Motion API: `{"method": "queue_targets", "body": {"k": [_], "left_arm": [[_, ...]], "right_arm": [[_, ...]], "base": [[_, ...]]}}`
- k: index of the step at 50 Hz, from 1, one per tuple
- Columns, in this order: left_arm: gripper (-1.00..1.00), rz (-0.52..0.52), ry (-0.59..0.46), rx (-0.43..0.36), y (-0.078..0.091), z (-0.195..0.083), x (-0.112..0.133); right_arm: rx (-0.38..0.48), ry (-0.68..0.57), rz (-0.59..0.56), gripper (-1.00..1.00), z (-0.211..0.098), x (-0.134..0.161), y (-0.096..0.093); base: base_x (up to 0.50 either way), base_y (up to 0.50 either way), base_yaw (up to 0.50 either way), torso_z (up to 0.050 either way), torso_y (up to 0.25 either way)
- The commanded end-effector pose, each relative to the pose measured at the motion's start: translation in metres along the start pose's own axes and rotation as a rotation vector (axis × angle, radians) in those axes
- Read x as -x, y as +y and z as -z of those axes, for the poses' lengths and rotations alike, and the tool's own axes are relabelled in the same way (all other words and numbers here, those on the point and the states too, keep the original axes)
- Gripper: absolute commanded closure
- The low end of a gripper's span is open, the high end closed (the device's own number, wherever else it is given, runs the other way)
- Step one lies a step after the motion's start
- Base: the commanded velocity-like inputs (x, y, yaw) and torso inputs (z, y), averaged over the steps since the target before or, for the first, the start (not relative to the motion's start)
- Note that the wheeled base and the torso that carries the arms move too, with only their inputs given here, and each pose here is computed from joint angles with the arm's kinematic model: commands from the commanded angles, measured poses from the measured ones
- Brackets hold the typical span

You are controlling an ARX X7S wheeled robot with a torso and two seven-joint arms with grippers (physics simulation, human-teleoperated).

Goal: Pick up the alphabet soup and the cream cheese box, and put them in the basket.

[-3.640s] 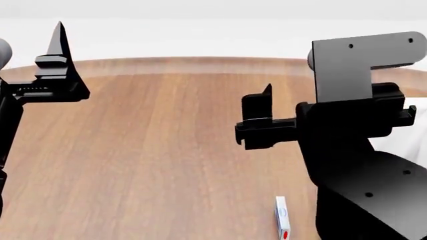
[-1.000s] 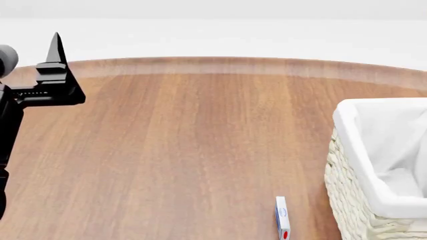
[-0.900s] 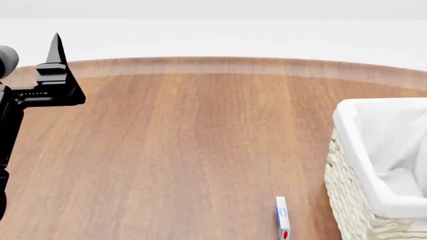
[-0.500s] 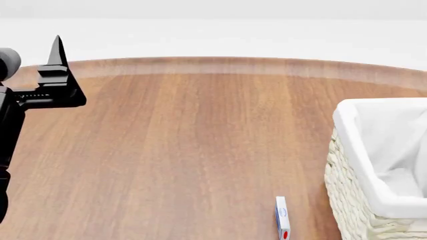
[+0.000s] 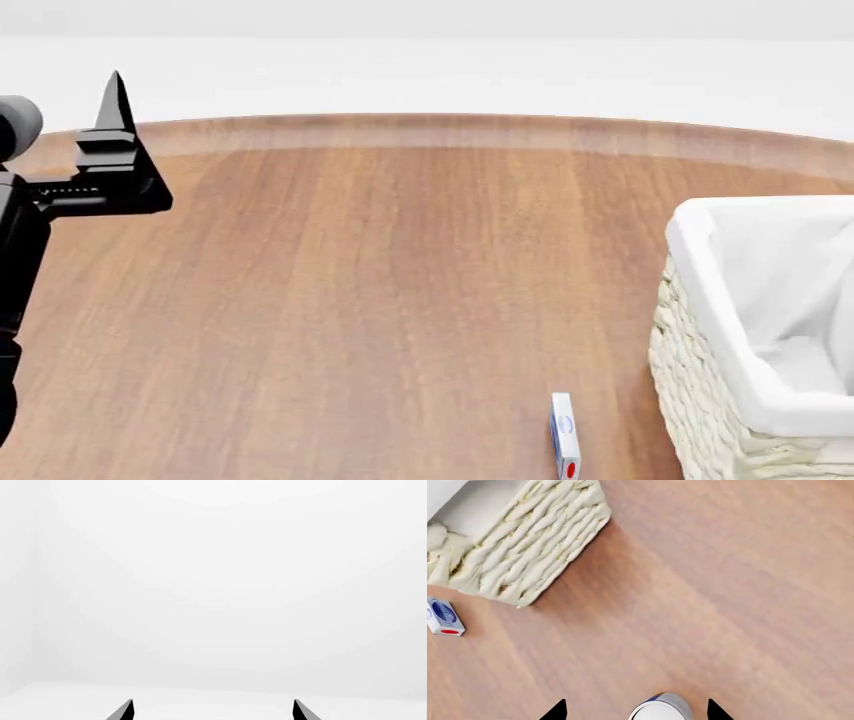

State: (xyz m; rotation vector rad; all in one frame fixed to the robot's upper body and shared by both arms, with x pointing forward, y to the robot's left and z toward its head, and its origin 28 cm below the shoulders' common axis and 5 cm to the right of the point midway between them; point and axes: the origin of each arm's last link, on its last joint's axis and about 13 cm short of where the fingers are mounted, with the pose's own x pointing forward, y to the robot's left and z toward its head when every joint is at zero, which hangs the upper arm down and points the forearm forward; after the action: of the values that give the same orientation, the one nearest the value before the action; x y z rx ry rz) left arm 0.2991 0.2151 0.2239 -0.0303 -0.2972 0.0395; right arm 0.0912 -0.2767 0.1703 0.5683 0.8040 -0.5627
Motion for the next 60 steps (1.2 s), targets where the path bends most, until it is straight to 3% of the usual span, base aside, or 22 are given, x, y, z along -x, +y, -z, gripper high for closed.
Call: {"method": "queue_targets", "body": {"k": [1,60], "left_arm": [[-1.00,0.000,0.000,0.000,0.000,0.000,0.000],[-1.00,-0.002,0.013,-0.003,0.000,0.007,-0.002]], "right_arm": [[-0.009,0.014,0.011,-1.00,0.003,-0.005,-0.005],[-0.018,0.165,0.027,-1.00,0.039,-0.061,-0.022]], "base": [[0.00,0.00,0.00,0.000,0.000],[0.00,0.00,0.00,0.000,0.000]]}}
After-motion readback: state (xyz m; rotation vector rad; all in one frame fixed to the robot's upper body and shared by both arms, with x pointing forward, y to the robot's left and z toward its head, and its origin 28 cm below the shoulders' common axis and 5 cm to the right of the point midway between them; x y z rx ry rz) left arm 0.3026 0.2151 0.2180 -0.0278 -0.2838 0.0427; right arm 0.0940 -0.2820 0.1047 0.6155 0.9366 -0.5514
